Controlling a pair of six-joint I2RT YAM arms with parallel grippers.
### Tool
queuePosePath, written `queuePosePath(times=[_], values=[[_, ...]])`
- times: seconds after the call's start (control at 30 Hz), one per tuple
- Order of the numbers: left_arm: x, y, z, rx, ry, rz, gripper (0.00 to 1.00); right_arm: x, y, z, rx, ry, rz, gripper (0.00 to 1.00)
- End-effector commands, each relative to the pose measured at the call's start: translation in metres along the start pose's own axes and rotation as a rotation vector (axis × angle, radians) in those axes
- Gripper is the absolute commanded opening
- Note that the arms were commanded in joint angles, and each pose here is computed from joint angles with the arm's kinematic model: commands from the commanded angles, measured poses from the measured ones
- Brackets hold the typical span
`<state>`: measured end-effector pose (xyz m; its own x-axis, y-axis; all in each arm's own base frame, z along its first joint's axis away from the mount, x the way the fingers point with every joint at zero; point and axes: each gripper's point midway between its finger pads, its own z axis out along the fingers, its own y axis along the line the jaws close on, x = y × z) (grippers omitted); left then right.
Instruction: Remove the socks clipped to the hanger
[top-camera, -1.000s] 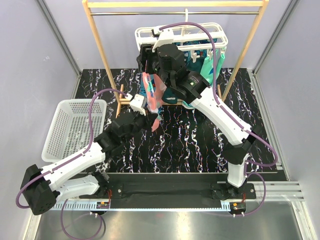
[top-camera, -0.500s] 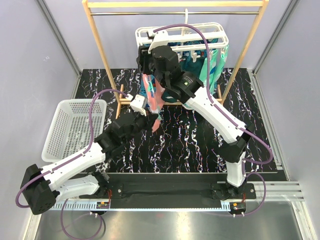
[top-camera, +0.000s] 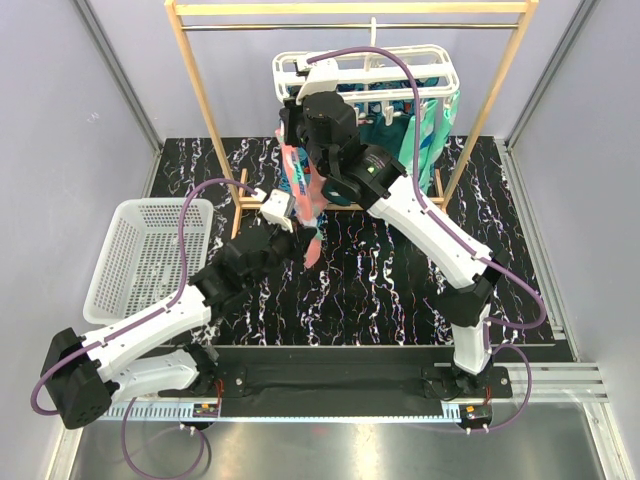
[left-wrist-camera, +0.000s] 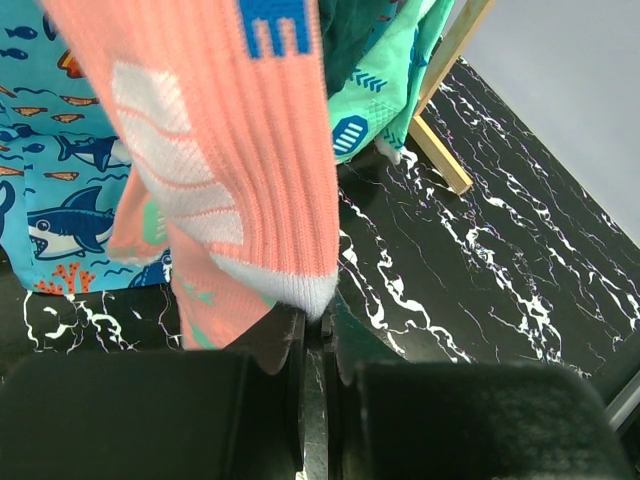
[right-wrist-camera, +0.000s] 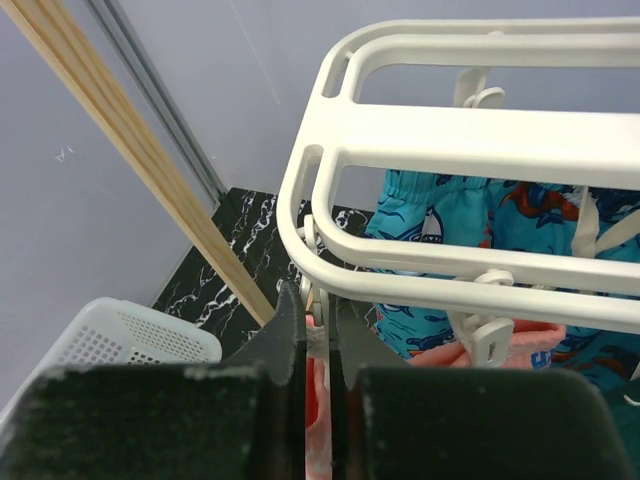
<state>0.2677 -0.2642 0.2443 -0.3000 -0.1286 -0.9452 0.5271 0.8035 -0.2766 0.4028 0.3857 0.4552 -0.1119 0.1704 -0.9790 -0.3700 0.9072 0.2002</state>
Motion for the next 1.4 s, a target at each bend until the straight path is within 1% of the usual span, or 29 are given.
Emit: queuePosePath(times=[0.0,0.23,0.3,0.33,0.43,0.47,0.53,0.57,0.6,0.63,0.67,0.7,0.73,0.77,0.8,0.83,0.87,0.93,0.97,1.03,1.07,1.1,1.13,1.17,1.2,1.23,1.27,1.33,1.37], values=[[-0.030,-0.007,0.000,0.010,-0.096,-0.015,0.00,-0.030,0.001,-0.007,0.016,-0.082,0.036,0.00],[-0.023,-0.004,-0.002,-0.006,-0.085,-0.031,0.00,-0.032,-0.003,-0.010,0.020,-0.087,0.039,0.00],[-0.019,0.009,-0.004,-0.071,-0.081,-0.064,0.00,-0.033,-0.003,-0.012,0.016,-0.087,0.041,0.00],[-0.011,0.017,-0.007,-0.112,-0.049,-0.069,0.00,-0.032,-0.002,-0.013,0.012,-0.084,0.041,0.00],[-0.015,0.028,-0.018,-0.174,-0.051,-0.117,0.00,-0.031,-0.003,-0.016,0.004,-0.076,0.047,0.01],[-0.012,0.035,-0.024,-0.208,-0.027,-0.121,0.00,-0.030,-0.002,-0.016,-0.001,-0.073,0.051,0.02],[-0.027,0.042,-0.036,-0.245,-0.049,-0.163,0.00,-0.028,-0.002,-0.019,-0.011,-0.071,0.054,0.04],[-0.021,0.053,-0.044,-0.299,-0.009,-0.156,0.00,-0.027,0.001,-0.019,-0.024,-0.068,0.056,0.04],[-0.036,0.063,-0.051,-0.342,-0.030,-0.184,0.00,-0.030,0.001,-0.022,-0.025,-0.072,0.066,0.04],[-0.029,0.076,-0.061,-0.401,0.020,-0.179,0.00,-0.030,0.000,-0.022,-0.028,-0.071,0.069,0.05],[-0.031,0.084,-0.068,-0.424,0.030,-0.196,0.00,-0.028,0.001,-0.023,-0.035,-0.065,0.069,0.06],[-0.041,0.103,-0.077,-0.483,0.012,-0.234,0.00,-0.030,0.002,-0.026,-0.042,-0.066,0.076,0.08],[-0.036,0.114,-0.086,-0.522,0.046,-0.242,0.00,-0.029,0.002,-0.026,-0.043,-0.063,0.078,0.11],[-0.040,0.118,-0.096,-0.524,0.039,-0.263,0.00,-0.029,0.001,-0.027,-0.044,-0.061,0.079,0.26],[-0.046,0.136,-0.106,-0.586,0.016,-0.283,0.00,-0.028,0.001,-0.029,-0.045,-0.058,0.080,0.31],[-0.049,0.143,-0.118,-0.619,0.016,-0.286,0.00,-0.028,0.001,-0.030,-0.046,-0.056,0.079,0.35],[-0.056,0.155,-0.130,-0.670,-0.013,-0.290,0.00,-0.027,0.000,-0.032,-0.047,-0.055,0.079,0.44],[-0.057,0.167,-0.145,-0.735,-0.011,-0.277,0.00,-0.026,-0.001,-0.034,-0.047,-0.049,0.080,0.52],[-0.063,0.178,-0.152,-0.786,-0.014,-0.254,0.00,-0.031,-0.001,-0.040,-0.063,-0.054,0.087,0.59],[-0.061,0.195,-0.166,-0.896,0.020,-0.232,0.00,-0.022,-0.002,-0.043,-0.077,-0.032,0.090,0.66],[-0.062,0.207,-0.172,-0.961,0.033,-0.231,0.00,-0.032,-0.001,-0.054,-0.103,-0.049,0.105,0.70],[-0.062,0.215,-0.178,-1.007,0.036,-0.232,0.00,-0.019,-0.001,-0.056,-0.112,-0.020,0.106,0.76],[-0.059,0.224,-0.187,-1.066,0.047,-0.234,0.00,-0.018,0.002,-0.061,-0.140,-0.012,0.111,0.79],[-0.058,0.235,-0.196,-1.121,0.043,-0.249,0.00,-0.030,0.001,-0.074,-0.164,-0.036,0.131,0.82],[-0.057,0.240,-0.202,-1.148,0.040,-0.252,0.00,-0.016,-0.002,-0.076,-0.168,-0.006,0.129,0.89],[-0.058,0.246,-0.209,-1.185,0.028,-0.255,0.00,-0.015,0.000,-0.083,-0.193,0.000,0.135,0.91],[-0.058,0.254,-0.220,-1.237,0.017,-0.263,0.00,-0.028,-0.005,-0.097,-0.207,-0.026,0.150,0.94],[-0.054,0.262,-0.227,-1.286,0.017,-0.263,0.00,-0.015,-0.009,-0.108,-0.219,0.001,0.146,1.00],[-0.052,0.271,-0.235,-1.324,0.017,-0.276,0.00,-0.026,-0.014,-0.123,-0.230,-0.021,0.155,1.00]])
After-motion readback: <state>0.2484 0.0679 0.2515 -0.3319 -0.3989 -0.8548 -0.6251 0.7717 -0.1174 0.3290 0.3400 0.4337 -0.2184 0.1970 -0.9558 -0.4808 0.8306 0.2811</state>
